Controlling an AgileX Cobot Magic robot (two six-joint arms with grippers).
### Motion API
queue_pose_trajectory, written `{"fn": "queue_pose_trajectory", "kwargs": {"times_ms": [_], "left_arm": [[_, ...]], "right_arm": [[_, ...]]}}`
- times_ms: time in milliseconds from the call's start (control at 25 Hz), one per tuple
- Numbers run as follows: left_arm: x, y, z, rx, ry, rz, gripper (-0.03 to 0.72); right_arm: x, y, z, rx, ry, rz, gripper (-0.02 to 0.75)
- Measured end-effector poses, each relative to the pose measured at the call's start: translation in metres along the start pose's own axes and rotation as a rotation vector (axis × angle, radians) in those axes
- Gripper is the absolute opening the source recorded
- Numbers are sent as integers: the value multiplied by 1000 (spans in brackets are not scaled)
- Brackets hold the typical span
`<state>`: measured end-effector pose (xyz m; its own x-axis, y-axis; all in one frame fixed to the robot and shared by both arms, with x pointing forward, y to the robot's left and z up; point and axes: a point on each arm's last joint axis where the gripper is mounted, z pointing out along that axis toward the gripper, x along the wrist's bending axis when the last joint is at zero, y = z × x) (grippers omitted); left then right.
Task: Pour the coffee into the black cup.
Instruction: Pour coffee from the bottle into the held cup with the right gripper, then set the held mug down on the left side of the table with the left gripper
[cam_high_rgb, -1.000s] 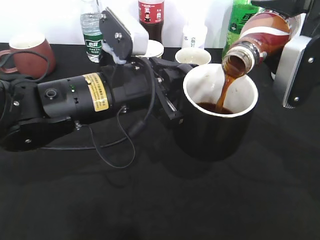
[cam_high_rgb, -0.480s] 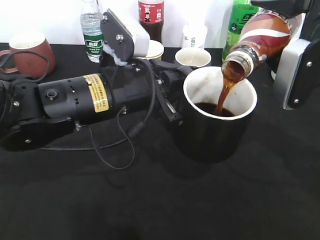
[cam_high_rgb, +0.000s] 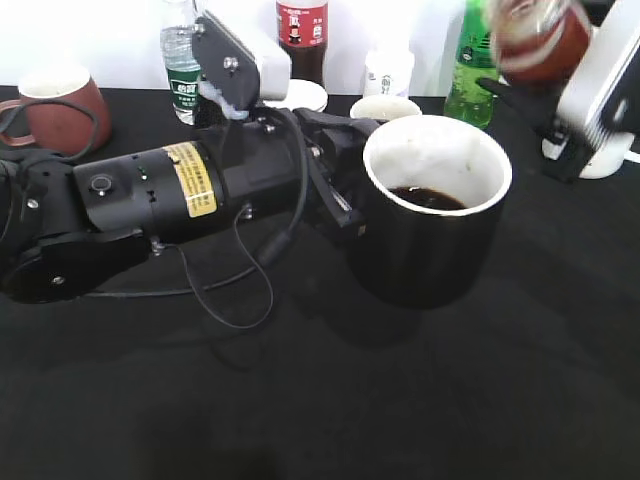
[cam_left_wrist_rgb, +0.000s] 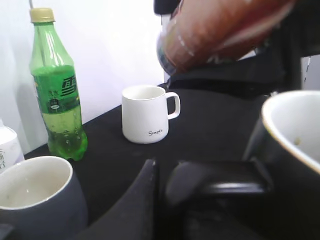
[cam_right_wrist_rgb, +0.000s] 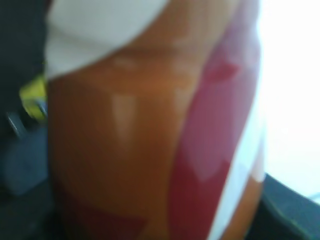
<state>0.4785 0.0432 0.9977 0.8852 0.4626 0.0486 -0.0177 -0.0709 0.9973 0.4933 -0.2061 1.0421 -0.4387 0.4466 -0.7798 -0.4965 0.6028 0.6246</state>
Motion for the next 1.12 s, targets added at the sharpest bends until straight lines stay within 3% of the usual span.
{"fn": "queue_pose_trajectory", "kwargs": {"times_ms": [120, 200, 280, 400, 640, 880, 1040, 1120], "left_arm": [[16, 5, -7, -15, 58, -5, 53], [42, 11, -19, -29, 143, -3, 53], [70, 12, -36, -32, 239, -5, 53], [101, 1, -64, -13, 361, -25, 53], [142, -23, -106, 2, 539, -16, 53], [161, -72, -103, -45, 668, -91, 53], [165, -121, -103, 71, 736, -134, 54], [169, -124, -101, 52, 749, -132, 54]], "right_arm": [[0, 0, 0, 4, 0, 394, 533], [2, -6, 0, 71, -3, 622, 533], [3, -12, -1, 141, -18, 744, 533], [3, -15, -1, 175, -37, 783, 533], [-2, -17, -2, 173, -104, 859, 533], [-2, -18, -2, 175, -108, 863, 533], [-2, -18, -2, 175, -108, 863, 533], [-2, -18, -2, 175, -108, 863, 533]]}}
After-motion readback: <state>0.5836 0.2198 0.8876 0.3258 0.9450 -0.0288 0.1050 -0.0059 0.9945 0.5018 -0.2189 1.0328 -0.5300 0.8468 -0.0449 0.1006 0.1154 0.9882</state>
